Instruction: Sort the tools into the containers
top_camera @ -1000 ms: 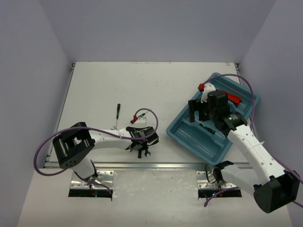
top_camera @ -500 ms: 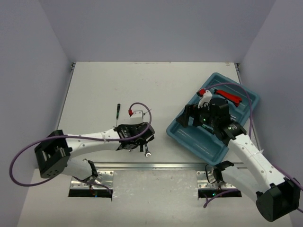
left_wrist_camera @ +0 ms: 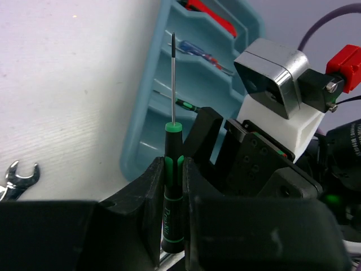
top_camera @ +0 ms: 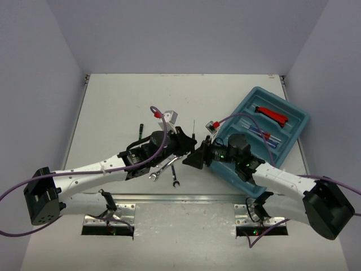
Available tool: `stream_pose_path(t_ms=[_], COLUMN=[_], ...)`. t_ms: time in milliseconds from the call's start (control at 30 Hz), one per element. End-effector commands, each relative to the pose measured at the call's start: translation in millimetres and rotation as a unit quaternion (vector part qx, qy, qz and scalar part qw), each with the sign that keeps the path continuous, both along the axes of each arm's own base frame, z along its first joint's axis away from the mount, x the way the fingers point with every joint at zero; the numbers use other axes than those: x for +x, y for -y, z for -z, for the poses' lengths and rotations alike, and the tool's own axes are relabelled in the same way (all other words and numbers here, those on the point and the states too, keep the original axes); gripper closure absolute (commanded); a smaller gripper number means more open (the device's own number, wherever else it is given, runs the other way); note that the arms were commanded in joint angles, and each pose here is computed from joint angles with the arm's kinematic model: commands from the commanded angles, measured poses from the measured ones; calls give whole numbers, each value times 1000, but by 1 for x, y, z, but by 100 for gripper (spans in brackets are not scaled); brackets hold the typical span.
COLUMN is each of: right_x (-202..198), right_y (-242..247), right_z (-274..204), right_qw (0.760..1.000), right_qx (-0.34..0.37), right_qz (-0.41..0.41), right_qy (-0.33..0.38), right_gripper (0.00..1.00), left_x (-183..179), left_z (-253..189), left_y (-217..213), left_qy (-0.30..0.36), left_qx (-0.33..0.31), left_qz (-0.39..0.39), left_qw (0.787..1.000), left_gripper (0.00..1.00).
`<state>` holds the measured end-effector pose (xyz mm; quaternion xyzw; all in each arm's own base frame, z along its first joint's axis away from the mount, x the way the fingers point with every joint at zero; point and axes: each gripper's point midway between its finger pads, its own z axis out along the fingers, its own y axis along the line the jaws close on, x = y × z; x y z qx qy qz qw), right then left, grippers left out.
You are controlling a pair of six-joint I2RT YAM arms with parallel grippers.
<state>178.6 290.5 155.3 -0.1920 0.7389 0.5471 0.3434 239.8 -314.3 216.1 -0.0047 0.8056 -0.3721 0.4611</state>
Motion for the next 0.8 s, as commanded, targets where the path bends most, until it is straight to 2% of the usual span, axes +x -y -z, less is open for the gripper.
stream_pose_path(t_ms=[0,33,67,100,133,167,200,267,333,367,433,467,533,633,733,767], right_x=[11,15,18,20,23,27,32,41,60,68,82,88,92,95,100,102], right_y=[-11,-10,-8,-8,-6,-3,1,13,32,47,88,117,164,215,237,241], right_z=[-47,-46,-46,-46,-45,-43,-41,-21,-19,-12,3,7,16,25,34,41], right_qw=[996,996,995,995,995,995,994,991,977,964,921,886,824,738,700,706], right_qx=[60,57,53,51,46,35,19,-46,-118,-171,-298,-372,-478,-604,-656,-657], right_qz=[3,16,23,31,40,53,70,103,150,172,210,237,258,214,168,152], right_qy=[67,68,75,79,79,81,83,66,95,110,134,145,162,212,225,215], right_gripper=[52,66,86,98,100,100,100,100,100,100,100,100,100,100,100,100], left_x=[-4,-5,-6,-6,-6,-4,-2,6,23,32,50,63,78,99,108,110], left_z=[-34,-33,-34,-34,-33,-33,-33,-33,-48,-45,-40,-52,-42,-40,-31,-26], left_y=[15,15,14,13,12,10,7,-2,-17,-29,-58,-74,-111,-151,-158,-156], left_qy=[38,38,39,39,39,41,42,42,56,52,35,28,-1,-16,-37,-45], left_qx=[-66,-68,-71,-72,-71,-66,-60,-34,-10,19,82,97,143,164,162,160], left_qz=[37,39,38,37,35,29,21,-6,-61,-89,-143,-175,-221,-267,-267,-258], left_qw=[996,996,996,996,996,997,997,999,996,995,986,979,965,949,949,952], left_gripper=[100,100,100,100,100,93,78,39,5,0,0,0,0,0,0,0])
